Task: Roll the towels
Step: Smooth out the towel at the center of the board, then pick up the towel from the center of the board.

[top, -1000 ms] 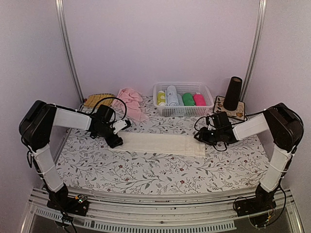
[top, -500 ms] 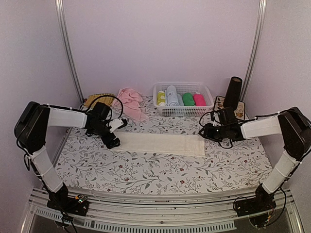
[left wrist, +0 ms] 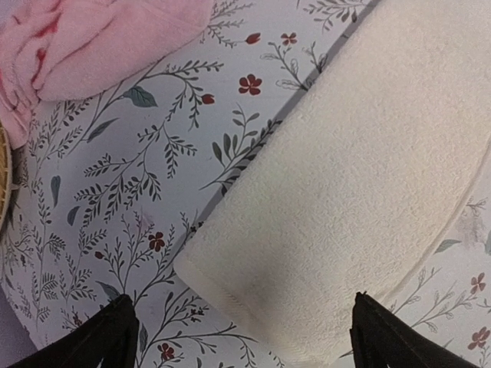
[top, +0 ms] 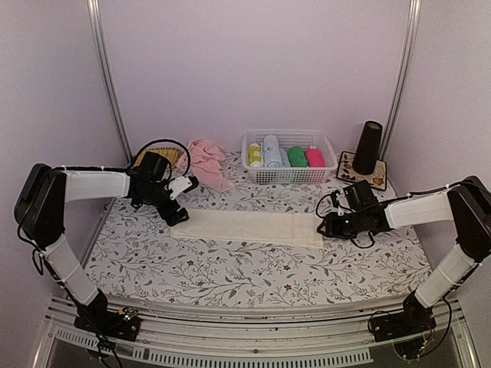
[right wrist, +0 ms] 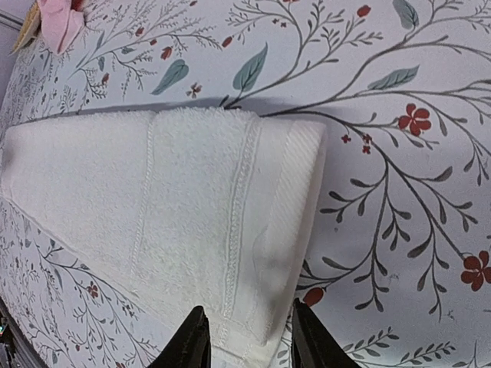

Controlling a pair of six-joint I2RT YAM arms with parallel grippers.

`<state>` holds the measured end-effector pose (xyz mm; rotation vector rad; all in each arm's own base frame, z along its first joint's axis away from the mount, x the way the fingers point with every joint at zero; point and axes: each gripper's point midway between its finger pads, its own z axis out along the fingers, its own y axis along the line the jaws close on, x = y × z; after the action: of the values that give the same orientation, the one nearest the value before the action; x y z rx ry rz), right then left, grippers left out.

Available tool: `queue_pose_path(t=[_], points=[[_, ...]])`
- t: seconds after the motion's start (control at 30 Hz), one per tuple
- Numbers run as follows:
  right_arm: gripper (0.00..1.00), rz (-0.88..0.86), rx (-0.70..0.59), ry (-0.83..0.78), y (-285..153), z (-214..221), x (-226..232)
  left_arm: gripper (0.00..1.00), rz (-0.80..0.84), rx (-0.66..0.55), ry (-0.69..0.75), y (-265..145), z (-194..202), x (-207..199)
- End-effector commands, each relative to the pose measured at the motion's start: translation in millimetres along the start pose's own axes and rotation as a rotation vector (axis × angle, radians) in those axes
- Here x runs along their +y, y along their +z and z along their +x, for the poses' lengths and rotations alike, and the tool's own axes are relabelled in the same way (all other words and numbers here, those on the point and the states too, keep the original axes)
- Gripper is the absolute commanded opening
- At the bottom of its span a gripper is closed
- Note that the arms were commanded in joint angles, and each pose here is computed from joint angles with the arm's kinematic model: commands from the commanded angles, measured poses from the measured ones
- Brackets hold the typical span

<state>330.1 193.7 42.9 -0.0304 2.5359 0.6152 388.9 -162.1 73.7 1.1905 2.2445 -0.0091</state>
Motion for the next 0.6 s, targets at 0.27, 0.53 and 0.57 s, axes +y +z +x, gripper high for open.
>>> queue_pose_path(t=[0.27,0.53,0.57], points=[[0.34,-0.005,0.034,-0.029,0,12,-2,0.97,-0.043,0.01,-0.063,22,7,29],[0.28,-0.023,0.078,-0.03,11,20,-1,0.97,-0.034,0.026,-0.065,27,14,24],[0.28,-0.019,0.079,-0.03,12,21,-2,0.97,-0.033,0.024,-0.066,27,14,24]])
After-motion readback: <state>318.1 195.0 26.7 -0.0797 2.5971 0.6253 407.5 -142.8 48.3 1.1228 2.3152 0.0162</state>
